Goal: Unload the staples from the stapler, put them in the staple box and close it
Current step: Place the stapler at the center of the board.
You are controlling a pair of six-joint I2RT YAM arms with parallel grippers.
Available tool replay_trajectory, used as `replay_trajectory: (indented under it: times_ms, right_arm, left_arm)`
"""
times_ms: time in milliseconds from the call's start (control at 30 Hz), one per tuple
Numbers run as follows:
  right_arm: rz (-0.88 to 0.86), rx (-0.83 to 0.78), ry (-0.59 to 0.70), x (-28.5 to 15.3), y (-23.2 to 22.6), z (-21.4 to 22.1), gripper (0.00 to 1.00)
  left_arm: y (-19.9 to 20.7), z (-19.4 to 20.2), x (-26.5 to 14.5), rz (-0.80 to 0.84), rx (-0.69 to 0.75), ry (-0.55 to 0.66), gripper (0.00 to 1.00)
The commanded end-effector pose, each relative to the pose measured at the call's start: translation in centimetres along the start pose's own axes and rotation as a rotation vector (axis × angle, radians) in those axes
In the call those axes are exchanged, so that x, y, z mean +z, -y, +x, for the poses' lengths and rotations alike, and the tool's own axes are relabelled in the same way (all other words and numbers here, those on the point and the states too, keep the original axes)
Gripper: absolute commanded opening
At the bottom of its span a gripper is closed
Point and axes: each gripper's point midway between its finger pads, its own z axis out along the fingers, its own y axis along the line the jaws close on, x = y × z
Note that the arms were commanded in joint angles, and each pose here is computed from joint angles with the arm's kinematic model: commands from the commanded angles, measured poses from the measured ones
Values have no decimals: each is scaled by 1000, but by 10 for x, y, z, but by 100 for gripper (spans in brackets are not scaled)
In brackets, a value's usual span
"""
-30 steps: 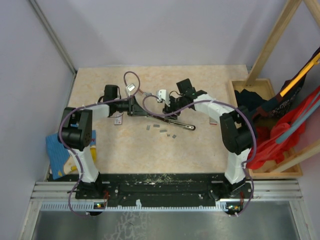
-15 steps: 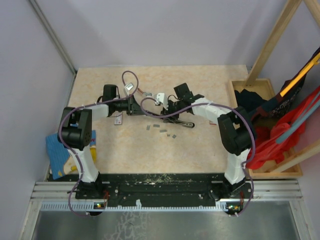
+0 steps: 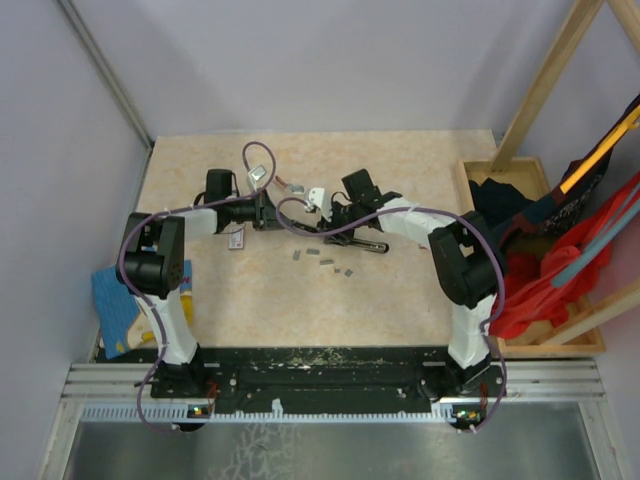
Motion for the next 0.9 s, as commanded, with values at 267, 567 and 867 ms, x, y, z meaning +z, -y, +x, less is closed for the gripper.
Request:
replay_trajectory:
  times_ms: [267, 567, 867]
  right_arm:
    - [18, -11, 10, 11, 9, -10, 33]
    - [24, -24, 17, 15, 13, -19, 27]
    - [43, -21, -8, 21, 12, -12, 38]
  left_arm:
    - [4, -4, -2, 52, 10, 5, 0]
    - [3, -5, -3, 54, 7, 6, 0]
    - [0, -5, -4, 49, -3, 13, 0]
